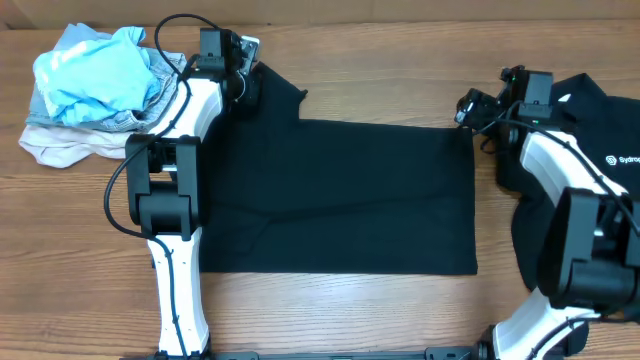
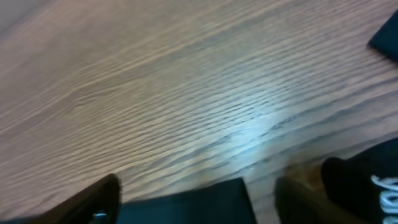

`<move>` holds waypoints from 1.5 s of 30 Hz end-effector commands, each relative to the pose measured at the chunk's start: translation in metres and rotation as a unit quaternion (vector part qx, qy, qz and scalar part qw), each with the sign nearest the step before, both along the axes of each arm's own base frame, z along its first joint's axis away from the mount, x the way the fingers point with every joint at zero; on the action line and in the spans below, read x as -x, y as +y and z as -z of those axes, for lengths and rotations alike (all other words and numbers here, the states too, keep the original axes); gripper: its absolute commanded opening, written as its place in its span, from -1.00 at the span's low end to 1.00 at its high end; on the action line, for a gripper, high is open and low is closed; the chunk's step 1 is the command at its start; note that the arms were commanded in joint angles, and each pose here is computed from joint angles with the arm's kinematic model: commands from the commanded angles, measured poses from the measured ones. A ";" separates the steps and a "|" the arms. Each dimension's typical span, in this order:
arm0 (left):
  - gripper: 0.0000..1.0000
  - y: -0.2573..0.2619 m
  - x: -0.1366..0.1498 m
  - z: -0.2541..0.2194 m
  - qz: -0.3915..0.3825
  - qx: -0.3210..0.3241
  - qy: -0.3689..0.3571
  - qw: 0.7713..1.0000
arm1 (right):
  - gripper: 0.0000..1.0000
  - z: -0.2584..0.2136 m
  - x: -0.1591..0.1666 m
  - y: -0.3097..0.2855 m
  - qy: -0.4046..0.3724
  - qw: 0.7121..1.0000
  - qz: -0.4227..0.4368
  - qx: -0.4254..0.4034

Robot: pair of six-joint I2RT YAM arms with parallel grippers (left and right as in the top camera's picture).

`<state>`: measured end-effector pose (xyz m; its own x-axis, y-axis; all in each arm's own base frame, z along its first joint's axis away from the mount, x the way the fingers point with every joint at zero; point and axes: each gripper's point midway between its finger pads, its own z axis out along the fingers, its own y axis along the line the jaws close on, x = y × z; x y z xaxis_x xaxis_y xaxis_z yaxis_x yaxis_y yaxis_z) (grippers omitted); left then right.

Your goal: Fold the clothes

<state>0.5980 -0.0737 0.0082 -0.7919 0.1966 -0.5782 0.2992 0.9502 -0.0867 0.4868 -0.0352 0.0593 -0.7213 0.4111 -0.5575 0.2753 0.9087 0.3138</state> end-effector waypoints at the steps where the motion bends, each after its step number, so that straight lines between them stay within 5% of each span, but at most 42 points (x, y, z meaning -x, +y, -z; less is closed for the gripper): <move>1: -0.92 0.001 0.005 0.004 -0.002 0.008 0.019 1.000 | 0.46 0.024 0.004 -0.006 0.021 1.000 0.004 0.011; 10: -0.92 0.002 0.011 -0.053 -0.002 0.009 0.001 1.000 | 0.25 0.065 0.011 0.011 0.057 0.997 -0.055 0.002; 17: -0.92 0.003 0.024 -0.085 -0.002 0.009 0.001 1.000 | -0.42 0.068 0.018 0.014 0.073 0.996 -0.060 -0.008; 23: -0.92 0.010 0.046 -0.093 -0.011 -0.004 0.035 0.999 | -0.69 0.055 0.017 0.021 0.061 0.995 -0.072 -0.024; 34: -0.92 0.023 0.084 -0.122 -0.026 -0.033 0.075 0.996 | -0.86 -0.025 0.022 0.022 0.007 0.997 -0.073 -0.013; 45: -0.92 0.029 0.166 -0.118 -0.023 -0.051 0.225 0.973 | -0.92 -0.016 0.082 0.015 0.131 0.991 0.004 -0.035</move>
